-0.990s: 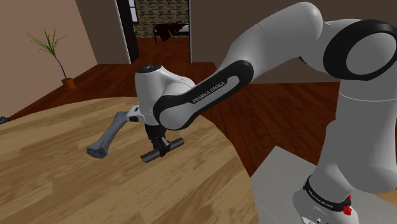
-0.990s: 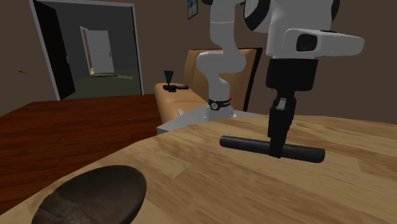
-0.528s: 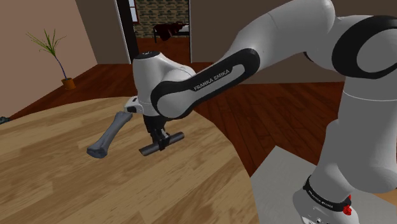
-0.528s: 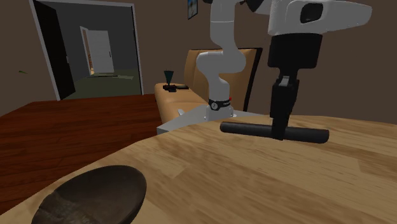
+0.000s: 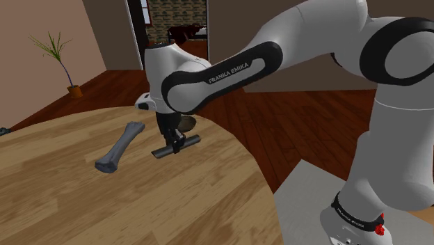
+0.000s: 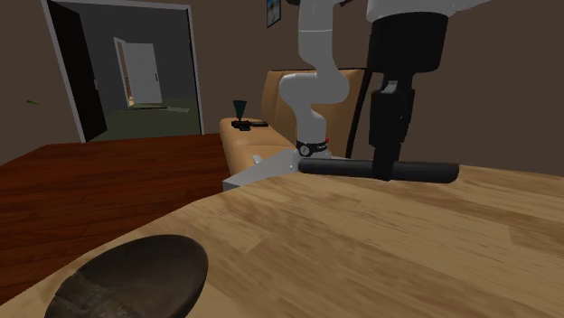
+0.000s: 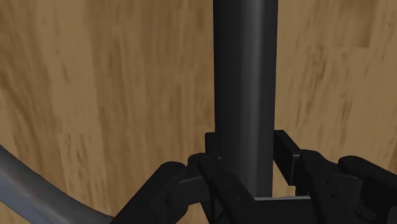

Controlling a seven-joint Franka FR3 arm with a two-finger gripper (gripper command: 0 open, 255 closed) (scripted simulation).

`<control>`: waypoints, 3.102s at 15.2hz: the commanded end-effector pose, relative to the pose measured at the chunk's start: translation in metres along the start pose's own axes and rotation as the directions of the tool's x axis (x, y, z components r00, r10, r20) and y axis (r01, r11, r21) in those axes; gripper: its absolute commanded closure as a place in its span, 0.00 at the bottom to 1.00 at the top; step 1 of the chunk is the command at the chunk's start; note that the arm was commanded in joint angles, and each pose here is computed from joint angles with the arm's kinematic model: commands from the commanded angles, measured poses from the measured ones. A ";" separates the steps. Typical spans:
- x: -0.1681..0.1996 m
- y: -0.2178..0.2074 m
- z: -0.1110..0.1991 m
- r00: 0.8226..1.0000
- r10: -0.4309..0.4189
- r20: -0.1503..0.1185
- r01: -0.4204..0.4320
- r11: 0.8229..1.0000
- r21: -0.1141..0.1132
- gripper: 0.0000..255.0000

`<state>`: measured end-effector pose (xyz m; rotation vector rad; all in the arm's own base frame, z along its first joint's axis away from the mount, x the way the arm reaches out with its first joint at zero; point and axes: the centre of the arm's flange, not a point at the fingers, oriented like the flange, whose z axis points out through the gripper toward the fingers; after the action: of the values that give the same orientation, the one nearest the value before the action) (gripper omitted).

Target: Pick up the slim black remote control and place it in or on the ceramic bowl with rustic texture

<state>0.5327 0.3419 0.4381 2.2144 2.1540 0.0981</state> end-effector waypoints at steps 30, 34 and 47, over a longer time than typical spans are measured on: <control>-0.169 0.223 0.080 1.000 -0.001 0.000 0.001 1.000 -0.001 1.00; -0.169 0.222 0.087 1.000 -0.001 0.000 0.001 1.000 -0.001 1.00; -0.169 0.222 0.060 1.000 -0.001 0.000 0.001 1.000 -0.001 0.00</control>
<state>0.7563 0.1684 0.3837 2.2133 2.1539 0.0989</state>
